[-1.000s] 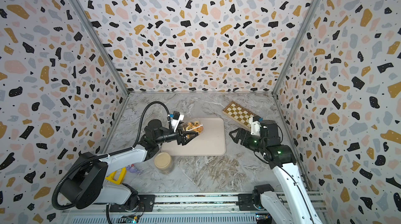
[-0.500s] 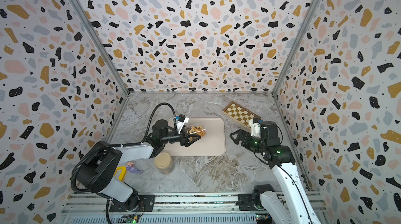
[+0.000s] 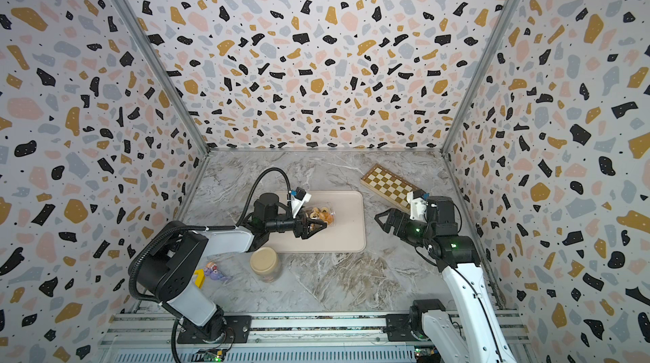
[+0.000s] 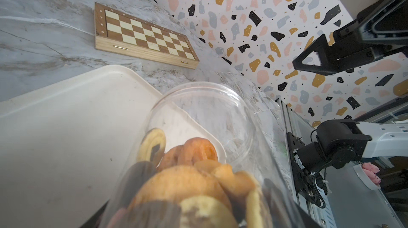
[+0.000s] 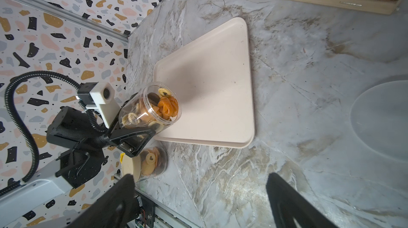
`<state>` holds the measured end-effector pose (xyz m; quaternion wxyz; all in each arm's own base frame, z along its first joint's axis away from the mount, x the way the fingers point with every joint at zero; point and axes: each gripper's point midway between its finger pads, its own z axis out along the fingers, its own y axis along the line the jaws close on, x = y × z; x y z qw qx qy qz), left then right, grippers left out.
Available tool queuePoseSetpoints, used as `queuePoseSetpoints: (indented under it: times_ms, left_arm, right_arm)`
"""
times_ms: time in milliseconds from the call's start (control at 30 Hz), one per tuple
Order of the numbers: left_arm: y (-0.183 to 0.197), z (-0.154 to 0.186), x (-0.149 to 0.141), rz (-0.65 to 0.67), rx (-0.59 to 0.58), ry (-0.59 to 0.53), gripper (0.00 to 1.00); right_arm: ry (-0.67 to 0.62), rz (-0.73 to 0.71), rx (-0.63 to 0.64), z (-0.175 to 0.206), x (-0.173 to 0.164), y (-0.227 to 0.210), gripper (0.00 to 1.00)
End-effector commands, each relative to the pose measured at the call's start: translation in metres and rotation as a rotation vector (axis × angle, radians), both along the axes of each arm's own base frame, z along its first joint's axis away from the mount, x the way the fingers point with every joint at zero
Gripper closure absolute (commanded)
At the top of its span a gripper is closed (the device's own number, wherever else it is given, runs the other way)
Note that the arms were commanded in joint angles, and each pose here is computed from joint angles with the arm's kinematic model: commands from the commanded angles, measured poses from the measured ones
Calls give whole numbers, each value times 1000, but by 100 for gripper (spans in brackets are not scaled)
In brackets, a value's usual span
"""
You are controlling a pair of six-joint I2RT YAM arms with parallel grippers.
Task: Pour the cookies out of the jar
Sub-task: Pour the cookies in the jar onto the tray.
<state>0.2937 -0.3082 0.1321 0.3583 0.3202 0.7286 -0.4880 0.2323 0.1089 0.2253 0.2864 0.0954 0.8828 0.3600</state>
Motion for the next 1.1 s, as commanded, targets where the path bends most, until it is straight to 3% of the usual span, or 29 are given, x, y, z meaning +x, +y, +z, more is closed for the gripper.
queuePoseSetpoints:
  times_ms: [0,567,800,1067]
  left_arm:
    - [-5,17,12,-10,-13,-100,100]
    - [-4,-32,21,9,124,-22,100]
    - [-3,-53,24,20,259,25,100]
    - [-3,-60,21,27,301,35,100]
  right_arm:
    - [-21,21,9,13,-3,1,5]
    - [-21,23,23,15,-4,0,5]
    - [-13,23,30,14,-5,0,5]
    - [-26,16,30,23,-7,0,4]
